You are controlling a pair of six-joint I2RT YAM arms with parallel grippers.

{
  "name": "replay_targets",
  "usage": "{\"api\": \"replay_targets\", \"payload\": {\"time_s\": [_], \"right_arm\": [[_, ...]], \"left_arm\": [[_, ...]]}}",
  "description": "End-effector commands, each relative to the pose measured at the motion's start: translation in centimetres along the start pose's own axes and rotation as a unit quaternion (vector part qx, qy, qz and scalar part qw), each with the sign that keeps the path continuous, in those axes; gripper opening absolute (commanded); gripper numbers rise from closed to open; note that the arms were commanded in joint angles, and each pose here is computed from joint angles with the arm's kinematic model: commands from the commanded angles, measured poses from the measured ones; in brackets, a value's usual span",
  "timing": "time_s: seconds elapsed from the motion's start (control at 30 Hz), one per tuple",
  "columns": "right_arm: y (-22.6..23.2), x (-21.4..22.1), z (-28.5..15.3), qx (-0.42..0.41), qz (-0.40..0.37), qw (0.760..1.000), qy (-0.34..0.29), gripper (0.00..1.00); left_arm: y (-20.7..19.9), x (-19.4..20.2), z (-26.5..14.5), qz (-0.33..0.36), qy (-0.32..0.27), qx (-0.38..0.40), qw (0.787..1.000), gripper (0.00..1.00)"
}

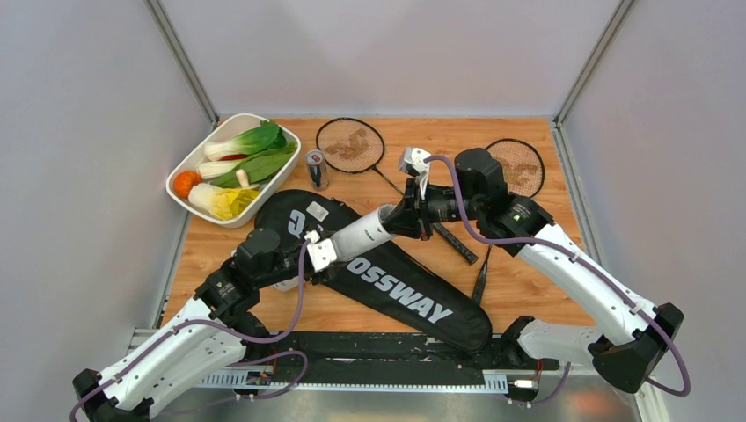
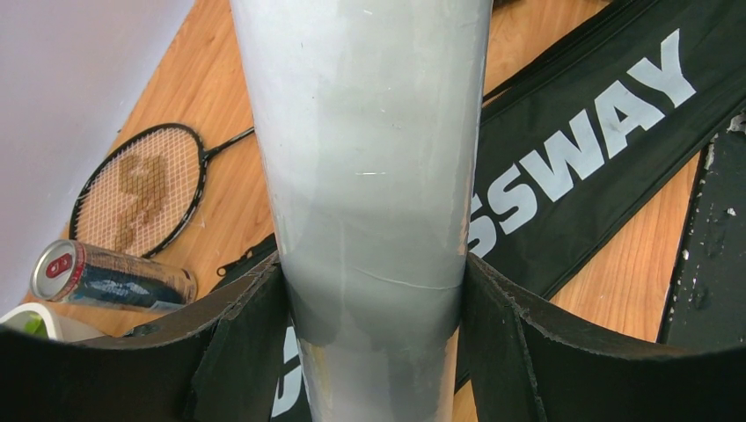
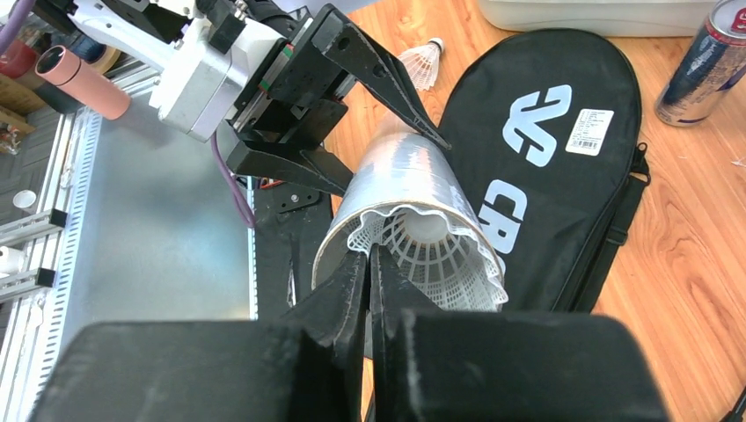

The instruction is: Pack up the badminton gear

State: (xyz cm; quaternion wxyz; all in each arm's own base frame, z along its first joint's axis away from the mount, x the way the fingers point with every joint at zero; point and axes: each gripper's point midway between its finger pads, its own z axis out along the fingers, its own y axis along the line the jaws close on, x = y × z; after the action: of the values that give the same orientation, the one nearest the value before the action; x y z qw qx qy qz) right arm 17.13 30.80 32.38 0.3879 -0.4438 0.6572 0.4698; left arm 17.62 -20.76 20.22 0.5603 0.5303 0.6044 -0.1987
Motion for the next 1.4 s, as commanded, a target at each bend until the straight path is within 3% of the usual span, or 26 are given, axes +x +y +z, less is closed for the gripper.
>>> {"api": "replay_targets", "payload": {"time_s": [0.0,0.17,0.6,0.9,1.07,1.37], "right_arm": [[0.8,-0.2,0.3,-0.028,-0.017,0.999,-0.004,0.07],[0.7,-0.1,0.4,-0.024,0.000,1.000,-0.003,0.14],[1.3,0.7,1.2,-0.057,0.040,0.998,0.009,0.13],[1.4,-0.1,0.9,-0.051,0.048,0.998,0.001,0.33],[1.2,-1.6,-0.3,-0.006,0.055,0.998,-0.025,0.47],[0.4,-4.3,-4.4,0.105,0.064,0.988,-0.097,0.48]], "left_arm": [[0.7,-2.1,0.1,0.025,-0.040,-0.007,0.999,0.01],[0.7,-2.0,0.1,0.024,-0.039,-0.007,0.999,0.01],[0.9,-2.2,0.0,0.027,-0.041,-0.011,0.999,0.01],[0.9,-2.2,0.0,0.027,-0.043,-0.013,0.999,0.01],[0.9,-2.2,-0.1,0.027,-0.043,-0.014,0.999,0.01],[1.0,-2.1,-0.2,0.027,-0.041,-0.018,0.999,0.00]]}}
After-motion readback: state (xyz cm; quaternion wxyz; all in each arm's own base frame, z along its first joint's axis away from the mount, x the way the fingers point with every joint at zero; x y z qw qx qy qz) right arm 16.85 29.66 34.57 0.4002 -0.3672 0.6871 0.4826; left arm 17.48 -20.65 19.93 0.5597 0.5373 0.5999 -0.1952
